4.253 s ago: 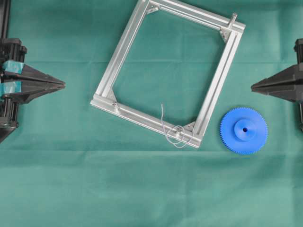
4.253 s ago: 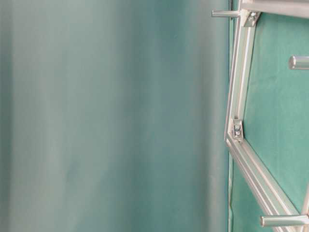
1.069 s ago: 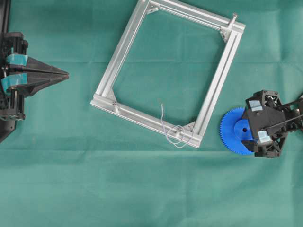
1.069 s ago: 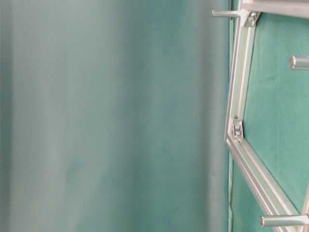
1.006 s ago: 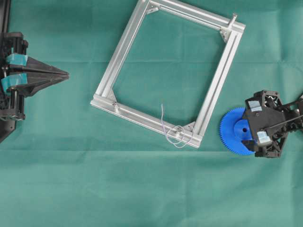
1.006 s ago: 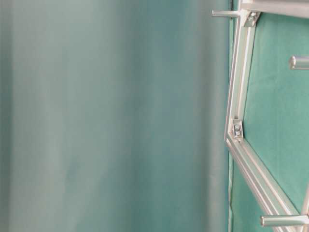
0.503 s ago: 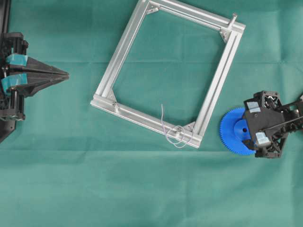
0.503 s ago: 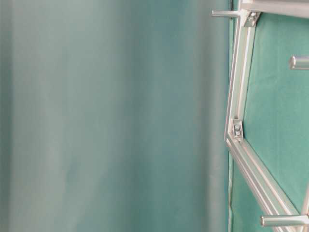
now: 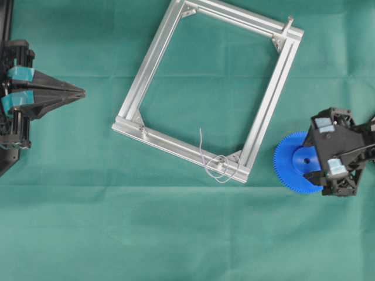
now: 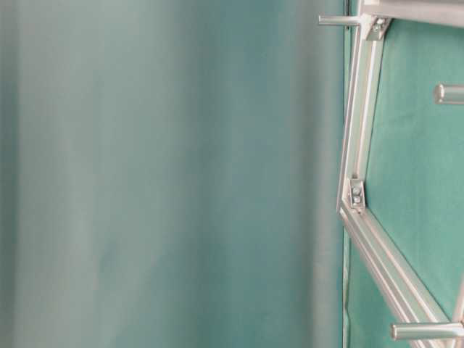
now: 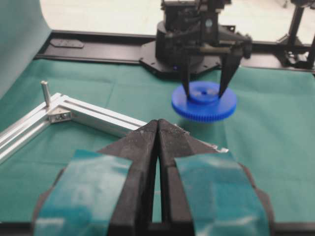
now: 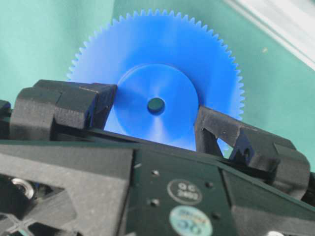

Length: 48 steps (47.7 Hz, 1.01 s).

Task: Find the location of the shaft and insert the gear.
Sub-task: 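Close the right gripper on the blue gear and lift it, then carry the blue gear left toward the frame's lower-right shaft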

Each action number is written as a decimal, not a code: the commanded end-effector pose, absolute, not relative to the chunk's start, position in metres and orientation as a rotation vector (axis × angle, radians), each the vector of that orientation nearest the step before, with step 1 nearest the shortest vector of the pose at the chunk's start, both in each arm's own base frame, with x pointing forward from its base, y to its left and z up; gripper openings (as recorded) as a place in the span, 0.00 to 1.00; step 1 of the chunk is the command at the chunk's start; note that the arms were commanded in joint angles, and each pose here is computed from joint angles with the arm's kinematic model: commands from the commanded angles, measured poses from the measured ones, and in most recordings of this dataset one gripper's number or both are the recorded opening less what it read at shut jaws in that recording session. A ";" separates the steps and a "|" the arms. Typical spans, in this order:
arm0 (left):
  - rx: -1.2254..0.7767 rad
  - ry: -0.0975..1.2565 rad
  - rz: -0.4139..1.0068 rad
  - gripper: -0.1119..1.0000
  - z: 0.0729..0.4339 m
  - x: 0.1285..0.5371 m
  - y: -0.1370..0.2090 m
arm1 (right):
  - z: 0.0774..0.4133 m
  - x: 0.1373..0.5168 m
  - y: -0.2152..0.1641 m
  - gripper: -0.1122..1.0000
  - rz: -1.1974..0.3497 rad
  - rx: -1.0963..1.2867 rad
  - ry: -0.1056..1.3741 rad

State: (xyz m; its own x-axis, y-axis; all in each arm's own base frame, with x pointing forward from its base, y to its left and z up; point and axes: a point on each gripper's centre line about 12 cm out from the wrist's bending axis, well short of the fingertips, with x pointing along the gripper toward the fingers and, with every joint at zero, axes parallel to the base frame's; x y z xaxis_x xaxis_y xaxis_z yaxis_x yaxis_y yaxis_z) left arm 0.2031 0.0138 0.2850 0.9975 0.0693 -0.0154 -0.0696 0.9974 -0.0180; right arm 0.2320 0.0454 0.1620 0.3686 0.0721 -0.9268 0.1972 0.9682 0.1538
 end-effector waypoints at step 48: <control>-0.026 0.019 0.076 0.10 0.286 0.217 0.016 | 0.226 0.290 0.049 0.72 -0.163 0.298 1.113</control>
State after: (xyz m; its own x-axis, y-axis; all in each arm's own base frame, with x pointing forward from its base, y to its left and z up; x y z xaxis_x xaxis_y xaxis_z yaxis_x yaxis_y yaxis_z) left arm 0.2121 0.0145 0.2758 0.9964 0.0696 -0.0491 -0.0707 0.9973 -0.0208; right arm 0.2751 0.0466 0.2127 0.3964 0.0159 -0.9179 0.2872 0.9475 0.1405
